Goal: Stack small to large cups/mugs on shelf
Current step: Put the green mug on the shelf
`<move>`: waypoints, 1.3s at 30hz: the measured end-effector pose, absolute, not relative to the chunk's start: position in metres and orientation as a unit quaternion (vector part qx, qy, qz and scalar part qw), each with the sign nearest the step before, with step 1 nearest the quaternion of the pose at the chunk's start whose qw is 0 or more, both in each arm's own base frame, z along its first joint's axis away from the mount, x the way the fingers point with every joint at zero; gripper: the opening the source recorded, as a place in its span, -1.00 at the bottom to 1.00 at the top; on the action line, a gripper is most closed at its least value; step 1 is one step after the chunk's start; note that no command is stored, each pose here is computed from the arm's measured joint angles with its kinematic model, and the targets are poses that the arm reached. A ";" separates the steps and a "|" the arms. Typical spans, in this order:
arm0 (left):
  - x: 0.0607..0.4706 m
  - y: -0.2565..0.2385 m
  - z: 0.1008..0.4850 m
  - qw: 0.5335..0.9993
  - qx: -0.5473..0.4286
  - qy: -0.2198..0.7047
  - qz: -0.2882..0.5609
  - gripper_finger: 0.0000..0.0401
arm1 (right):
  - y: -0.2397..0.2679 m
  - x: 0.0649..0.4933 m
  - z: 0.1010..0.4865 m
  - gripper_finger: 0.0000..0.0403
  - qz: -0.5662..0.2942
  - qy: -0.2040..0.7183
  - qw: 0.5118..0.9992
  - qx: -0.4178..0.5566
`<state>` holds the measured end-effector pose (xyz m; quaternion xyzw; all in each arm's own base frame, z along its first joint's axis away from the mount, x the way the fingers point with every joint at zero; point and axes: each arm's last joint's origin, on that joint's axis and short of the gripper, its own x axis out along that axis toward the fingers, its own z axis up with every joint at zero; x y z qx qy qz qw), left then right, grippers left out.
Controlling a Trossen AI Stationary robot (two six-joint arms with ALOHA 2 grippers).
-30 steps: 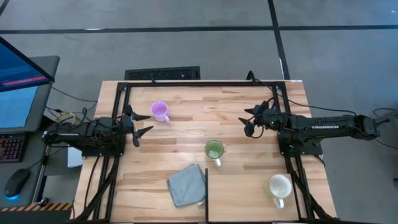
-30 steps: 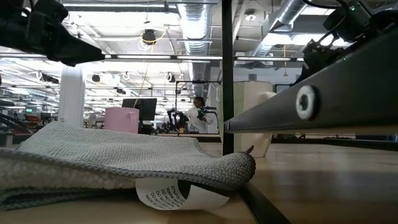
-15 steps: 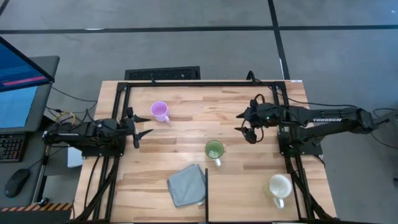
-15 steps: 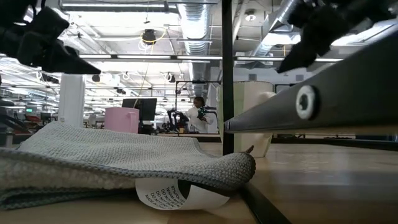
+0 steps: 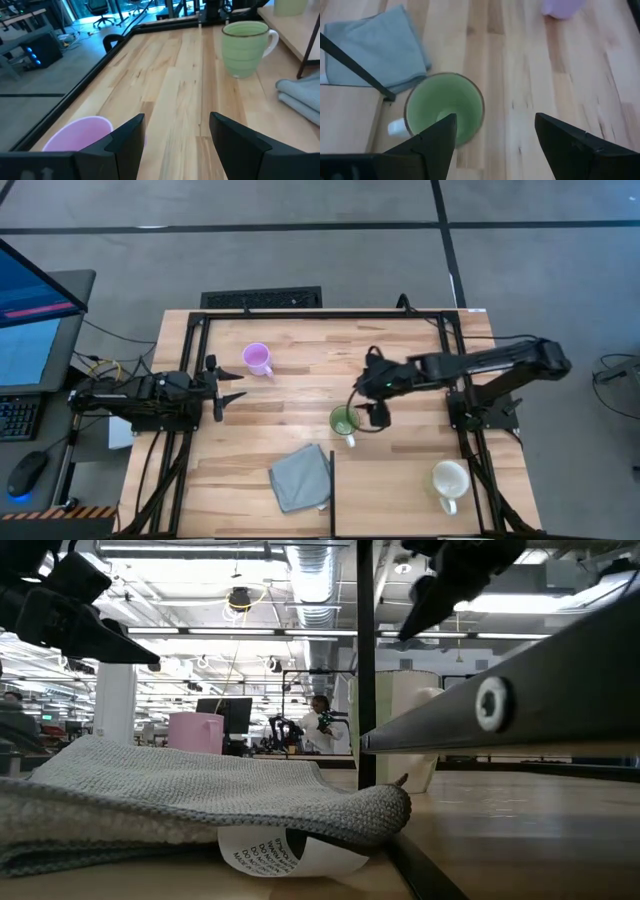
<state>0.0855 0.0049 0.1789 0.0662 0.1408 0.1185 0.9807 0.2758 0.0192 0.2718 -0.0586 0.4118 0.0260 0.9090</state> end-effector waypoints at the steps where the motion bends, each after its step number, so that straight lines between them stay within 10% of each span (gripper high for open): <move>1: 0.086 0.005 0.179 0.981 0.066 0.141 0.118 0.06 | 0.021 0.281 0.272 0.45 0.032 0.413 0.908 -0.068; 39: 0.085 0.005 0.176 0.978 0.067 0.156 0.118 0.06 | 0.028 0.333 0.220 0.45 0.092 0.485 0.852 -0.174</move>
